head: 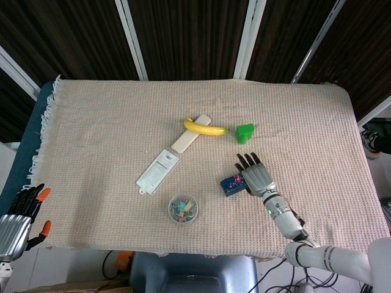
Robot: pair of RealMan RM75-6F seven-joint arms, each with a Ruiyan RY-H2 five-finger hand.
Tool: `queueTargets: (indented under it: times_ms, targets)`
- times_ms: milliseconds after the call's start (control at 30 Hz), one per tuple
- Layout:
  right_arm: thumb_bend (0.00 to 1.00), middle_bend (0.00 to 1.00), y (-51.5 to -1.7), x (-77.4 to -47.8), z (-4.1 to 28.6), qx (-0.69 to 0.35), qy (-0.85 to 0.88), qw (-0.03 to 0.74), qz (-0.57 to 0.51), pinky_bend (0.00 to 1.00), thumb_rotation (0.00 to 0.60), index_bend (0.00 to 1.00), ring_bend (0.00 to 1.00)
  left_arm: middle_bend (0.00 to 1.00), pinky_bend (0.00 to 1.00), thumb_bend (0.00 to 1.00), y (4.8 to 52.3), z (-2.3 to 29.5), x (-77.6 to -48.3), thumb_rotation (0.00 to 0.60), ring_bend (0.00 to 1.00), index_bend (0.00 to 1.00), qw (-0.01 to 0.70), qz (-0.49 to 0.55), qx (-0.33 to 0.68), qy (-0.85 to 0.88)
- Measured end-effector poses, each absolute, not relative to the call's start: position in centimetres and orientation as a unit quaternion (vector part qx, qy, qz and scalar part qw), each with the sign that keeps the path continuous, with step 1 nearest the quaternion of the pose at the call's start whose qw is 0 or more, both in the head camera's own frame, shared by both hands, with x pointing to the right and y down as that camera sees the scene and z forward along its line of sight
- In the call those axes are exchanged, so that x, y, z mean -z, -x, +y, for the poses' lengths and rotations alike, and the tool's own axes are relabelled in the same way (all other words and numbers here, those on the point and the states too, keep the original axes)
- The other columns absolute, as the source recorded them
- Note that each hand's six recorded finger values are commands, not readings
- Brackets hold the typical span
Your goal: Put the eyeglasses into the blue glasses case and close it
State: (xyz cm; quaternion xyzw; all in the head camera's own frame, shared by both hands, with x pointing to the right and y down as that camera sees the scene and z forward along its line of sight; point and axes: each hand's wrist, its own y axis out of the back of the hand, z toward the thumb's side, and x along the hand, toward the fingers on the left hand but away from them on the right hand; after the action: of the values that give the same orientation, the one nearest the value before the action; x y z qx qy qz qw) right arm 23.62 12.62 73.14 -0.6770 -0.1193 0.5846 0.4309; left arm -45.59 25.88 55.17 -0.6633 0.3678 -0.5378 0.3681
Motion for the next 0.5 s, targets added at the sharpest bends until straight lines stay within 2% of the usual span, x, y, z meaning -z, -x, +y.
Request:
queueTargets:
  times_ms: [200, 333, 500]
  targets:
    - [0.4, 0.0, -24.0, -71.9, 12.6, -0.578, 0.677, 0.434, -0.139, 0.0, 0.6, 0.08, 0.0, 0.0, 0.09, 0.43, 45.7, 25.9, -55.1, 0.6, 0.0, 0.0, 0.368, 0.369, 0.537, 0.663]
    - [0.4, 0.0, -25.3, -69.6, 13.2, -0.57, 0.67, 0.444, -0.168, 0.0, 0.6, 0.07, 0.0, 0.0, 0.09, 0.43, 45.8, 25.8, -54.9, 0.6, 0.0, 0.0, 0.37, 0.374, 0.536, 0.661]
    - [0.3, 0.0, -28.7, -65.9, 15.4, -0.569, 0.645, 0.463, -0.215, 0.0, 0.6, 0.03, 0.0, 0.0, 0.08, 0.43, 45.8, 25.8, -54.7, 0.6, 0.0, 0.0, 0.374, 0.379, 0.534, 0.657]
